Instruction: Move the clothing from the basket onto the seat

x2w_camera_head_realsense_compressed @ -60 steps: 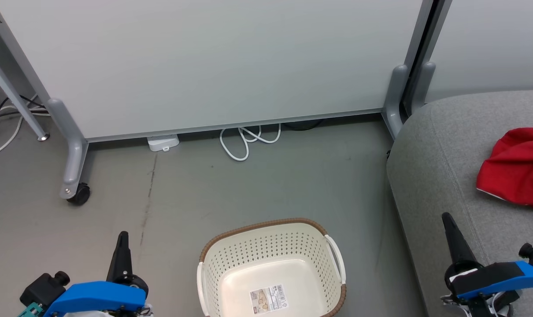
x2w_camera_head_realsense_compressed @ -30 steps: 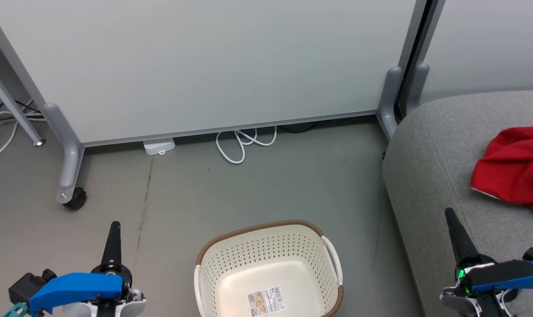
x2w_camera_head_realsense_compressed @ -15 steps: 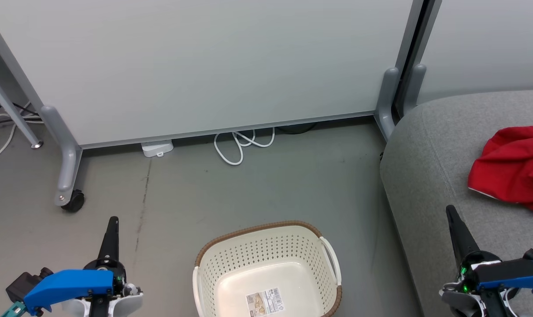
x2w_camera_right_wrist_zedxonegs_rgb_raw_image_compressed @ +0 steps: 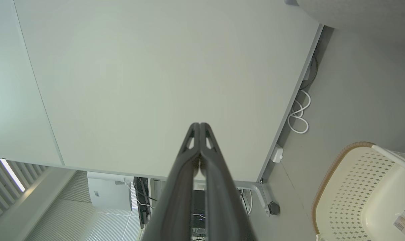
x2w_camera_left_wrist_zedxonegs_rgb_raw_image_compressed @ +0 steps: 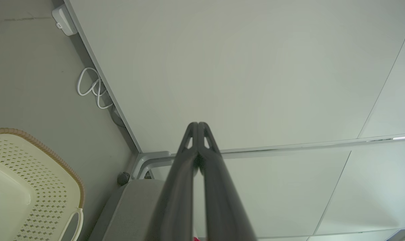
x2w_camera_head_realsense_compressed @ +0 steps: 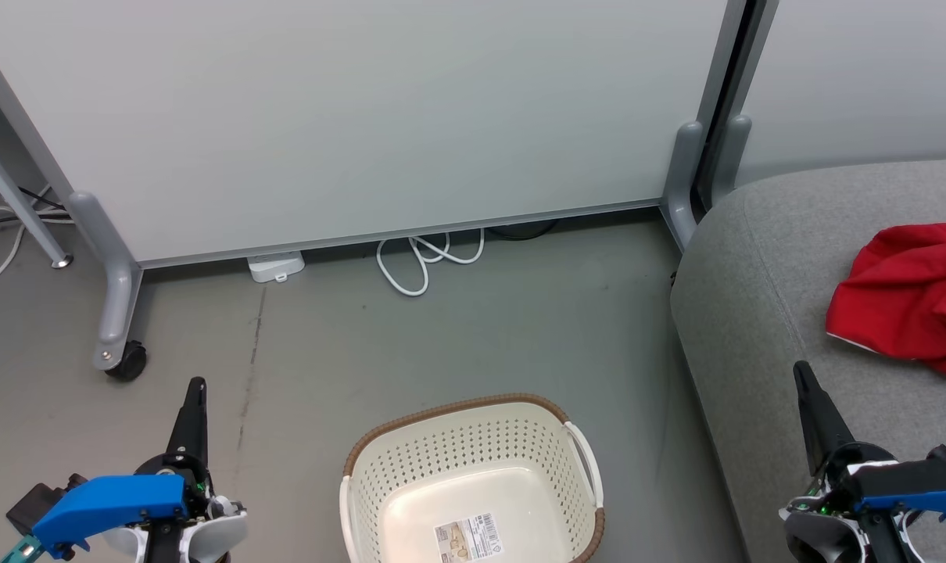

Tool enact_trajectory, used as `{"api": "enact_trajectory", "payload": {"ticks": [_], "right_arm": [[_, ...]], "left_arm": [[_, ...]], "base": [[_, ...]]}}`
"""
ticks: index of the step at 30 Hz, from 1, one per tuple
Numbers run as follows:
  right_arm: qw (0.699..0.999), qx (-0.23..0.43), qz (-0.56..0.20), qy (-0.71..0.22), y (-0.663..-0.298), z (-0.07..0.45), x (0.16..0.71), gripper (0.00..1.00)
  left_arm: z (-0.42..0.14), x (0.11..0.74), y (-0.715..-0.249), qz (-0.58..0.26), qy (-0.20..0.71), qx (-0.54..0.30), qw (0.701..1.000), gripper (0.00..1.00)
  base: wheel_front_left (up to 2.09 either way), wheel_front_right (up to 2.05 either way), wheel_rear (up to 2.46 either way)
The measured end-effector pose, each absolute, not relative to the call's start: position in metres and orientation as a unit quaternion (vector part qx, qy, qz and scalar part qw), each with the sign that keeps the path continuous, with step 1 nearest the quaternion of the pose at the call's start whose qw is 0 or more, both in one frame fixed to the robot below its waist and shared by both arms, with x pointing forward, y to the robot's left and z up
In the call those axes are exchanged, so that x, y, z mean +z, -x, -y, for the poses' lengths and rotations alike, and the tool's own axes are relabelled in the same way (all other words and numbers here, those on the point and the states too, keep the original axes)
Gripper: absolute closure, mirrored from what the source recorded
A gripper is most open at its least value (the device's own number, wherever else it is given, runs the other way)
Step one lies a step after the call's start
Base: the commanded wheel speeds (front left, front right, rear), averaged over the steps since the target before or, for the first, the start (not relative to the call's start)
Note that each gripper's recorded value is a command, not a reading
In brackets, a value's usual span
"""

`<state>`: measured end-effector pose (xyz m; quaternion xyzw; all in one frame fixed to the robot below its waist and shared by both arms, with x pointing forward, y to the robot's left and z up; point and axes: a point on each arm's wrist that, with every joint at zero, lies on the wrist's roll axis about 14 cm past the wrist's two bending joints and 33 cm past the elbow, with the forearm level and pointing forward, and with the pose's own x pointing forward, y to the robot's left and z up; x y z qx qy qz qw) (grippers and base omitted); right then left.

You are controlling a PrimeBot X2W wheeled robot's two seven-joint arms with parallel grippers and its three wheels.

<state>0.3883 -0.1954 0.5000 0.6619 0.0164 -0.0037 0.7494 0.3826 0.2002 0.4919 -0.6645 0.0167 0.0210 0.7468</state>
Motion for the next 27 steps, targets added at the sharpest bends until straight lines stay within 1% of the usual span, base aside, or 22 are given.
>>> {"api": "enact_trajectory", "payload": {"ticks": [19, 27], "right_arm": [[0.707, -0.004, -0.004, -0.707, -0.387, 0.200, 0.503, 1.00], [0.706, -0.004, -0.004, -0.708, -0.387, 0.200, 0.503, 1.00]], "left_arm": [[-0.201, 0.503, -0.387, -0.005, 0.707, 0.005, 0.707, 1.00], [-0.201, 0.504, -0.387, -0.004, 0.708, 0.005, 0.706, 1.00]], "base": [[0.00, 0.00, 0.00], [0.00, 0.00, 0.00]]}}
